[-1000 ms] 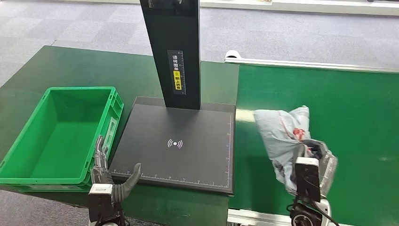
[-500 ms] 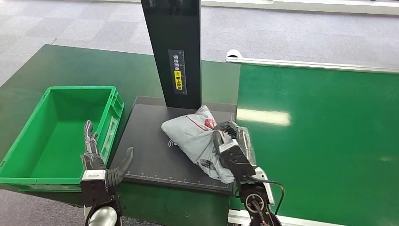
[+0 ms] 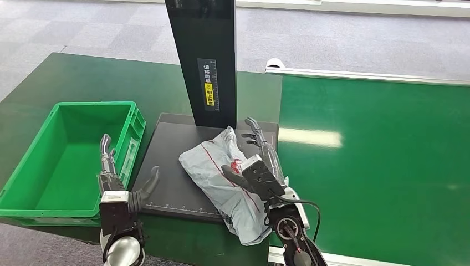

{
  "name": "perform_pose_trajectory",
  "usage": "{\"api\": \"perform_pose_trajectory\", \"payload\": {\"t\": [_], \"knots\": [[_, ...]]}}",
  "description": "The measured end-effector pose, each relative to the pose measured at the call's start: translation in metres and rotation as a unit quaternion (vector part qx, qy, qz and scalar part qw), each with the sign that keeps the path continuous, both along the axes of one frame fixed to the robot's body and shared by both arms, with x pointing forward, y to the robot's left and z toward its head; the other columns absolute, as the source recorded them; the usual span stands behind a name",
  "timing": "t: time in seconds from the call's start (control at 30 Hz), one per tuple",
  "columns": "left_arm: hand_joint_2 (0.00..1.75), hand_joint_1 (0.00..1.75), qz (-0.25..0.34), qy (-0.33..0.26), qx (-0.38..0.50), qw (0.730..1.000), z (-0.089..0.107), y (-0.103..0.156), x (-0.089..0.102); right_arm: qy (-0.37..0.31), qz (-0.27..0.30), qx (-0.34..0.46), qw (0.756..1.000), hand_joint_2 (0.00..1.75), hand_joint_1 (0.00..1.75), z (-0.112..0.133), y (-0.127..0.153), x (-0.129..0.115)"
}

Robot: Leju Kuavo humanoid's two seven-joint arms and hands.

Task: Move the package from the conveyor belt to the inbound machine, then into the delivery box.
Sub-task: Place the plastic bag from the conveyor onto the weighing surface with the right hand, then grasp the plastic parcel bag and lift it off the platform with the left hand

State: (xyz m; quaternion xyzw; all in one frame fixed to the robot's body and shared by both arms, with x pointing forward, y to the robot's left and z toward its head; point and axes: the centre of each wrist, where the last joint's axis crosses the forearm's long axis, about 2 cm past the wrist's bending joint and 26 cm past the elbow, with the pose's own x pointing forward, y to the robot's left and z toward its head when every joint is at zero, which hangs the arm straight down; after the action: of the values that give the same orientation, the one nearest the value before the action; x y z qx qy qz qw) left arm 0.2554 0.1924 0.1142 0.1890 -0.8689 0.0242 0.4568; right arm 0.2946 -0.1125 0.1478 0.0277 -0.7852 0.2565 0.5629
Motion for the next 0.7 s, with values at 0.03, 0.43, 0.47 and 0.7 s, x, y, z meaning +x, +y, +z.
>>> {"api": "perform_pose_trajectory", "payload": {"t": [0.03,0.43,0.47,0.7], "knots": [[1.75,0.0,-0.005,0.002,0.003,1.0,0.0,0.0,0.001,-0.002,0.003,0.007,1.0,1.75,0.0,0.0,0.0,0.0],[1.75,0.0,-0.223,0.142,0.219,0.939,-0.016,-0.053,0.014,-0.273,-0.139,0.249,0.919,1.75,0.0,0.06,-0.058,-0.009],[1.75,0.0,-0.24,0.158,0.251,0.924,-0.021,-0.059,0.013,-0.289,-0.157,0.256,0.909,1.75,0.0,0.065,-0.066,-0.012],[1.75,1.63,-0.304,0.204,0.342,0.865,-0.044,-0.089,0.01,-0.337,-0.22,0.272,0.874,1.75,0.0,0.073,-0.097,-0.028]]}}
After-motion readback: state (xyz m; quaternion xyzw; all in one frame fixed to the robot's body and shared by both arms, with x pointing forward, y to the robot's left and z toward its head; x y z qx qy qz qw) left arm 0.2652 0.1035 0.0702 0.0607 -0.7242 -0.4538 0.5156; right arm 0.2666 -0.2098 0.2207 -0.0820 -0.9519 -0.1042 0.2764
